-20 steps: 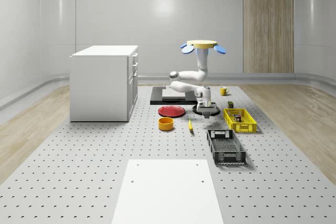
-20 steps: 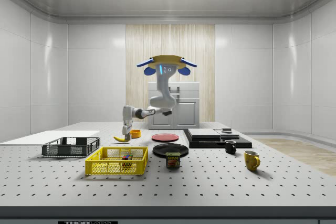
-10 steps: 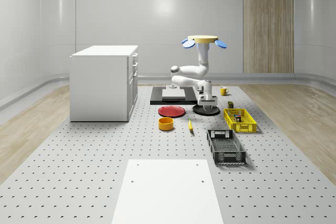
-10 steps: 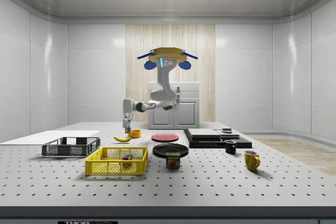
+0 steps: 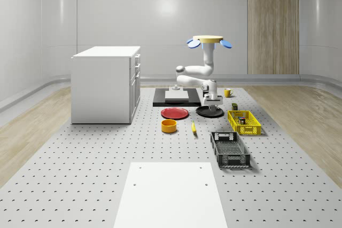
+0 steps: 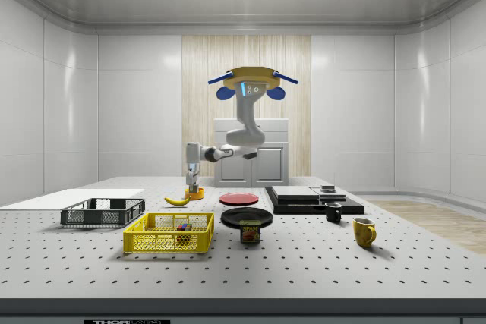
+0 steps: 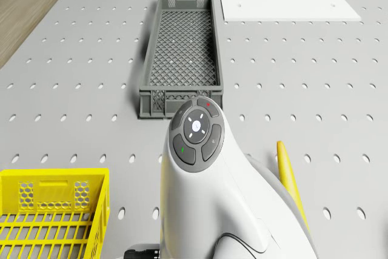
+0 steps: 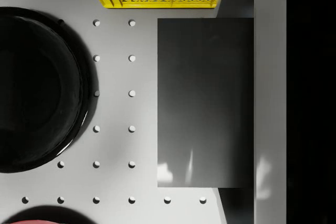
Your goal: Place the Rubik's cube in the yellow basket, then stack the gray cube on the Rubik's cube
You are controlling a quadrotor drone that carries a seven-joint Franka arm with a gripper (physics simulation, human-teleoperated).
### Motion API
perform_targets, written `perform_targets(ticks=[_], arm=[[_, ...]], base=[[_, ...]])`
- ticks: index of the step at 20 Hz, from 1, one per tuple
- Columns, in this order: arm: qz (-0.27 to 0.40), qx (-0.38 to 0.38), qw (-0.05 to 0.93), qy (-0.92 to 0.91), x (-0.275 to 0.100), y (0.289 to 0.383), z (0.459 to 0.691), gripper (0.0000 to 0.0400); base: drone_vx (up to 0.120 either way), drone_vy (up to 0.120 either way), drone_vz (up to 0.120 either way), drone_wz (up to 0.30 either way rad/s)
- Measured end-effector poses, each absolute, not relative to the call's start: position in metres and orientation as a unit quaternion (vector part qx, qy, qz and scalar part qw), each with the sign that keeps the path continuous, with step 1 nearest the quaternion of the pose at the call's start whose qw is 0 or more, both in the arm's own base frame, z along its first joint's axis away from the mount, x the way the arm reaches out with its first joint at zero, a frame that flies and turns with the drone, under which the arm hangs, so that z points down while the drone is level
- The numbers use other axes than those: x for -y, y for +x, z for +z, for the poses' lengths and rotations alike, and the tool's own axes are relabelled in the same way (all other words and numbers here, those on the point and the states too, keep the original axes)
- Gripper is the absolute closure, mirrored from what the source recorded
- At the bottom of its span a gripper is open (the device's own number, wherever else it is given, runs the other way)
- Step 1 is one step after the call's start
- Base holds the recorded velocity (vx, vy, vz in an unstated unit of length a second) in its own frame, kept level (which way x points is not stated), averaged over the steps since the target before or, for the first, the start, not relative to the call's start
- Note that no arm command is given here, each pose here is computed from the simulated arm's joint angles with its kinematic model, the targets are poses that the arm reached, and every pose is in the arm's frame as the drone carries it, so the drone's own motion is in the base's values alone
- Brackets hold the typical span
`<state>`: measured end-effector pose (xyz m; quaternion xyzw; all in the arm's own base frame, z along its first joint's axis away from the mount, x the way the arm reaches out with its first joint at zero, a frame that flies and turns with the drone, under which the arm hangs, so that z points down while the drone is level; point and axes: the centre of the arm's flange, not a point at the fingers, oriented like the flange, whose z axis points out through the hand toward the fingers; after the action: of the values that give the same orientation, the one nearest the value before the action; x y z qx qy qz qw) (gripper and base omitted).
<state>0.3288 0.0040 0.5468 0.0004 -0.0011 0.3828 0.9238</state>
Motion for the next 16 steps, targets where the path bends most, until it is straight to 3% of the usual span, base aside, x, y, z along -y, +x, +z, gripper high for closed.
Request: perform_targets(ticks=[16], arm=[[0.383, 0.001, 0.924, 0.0, -0.004, 0.3287, 0.5467, 0.015]], base=[[0.0, 0.12, 0.0, 0.0]])
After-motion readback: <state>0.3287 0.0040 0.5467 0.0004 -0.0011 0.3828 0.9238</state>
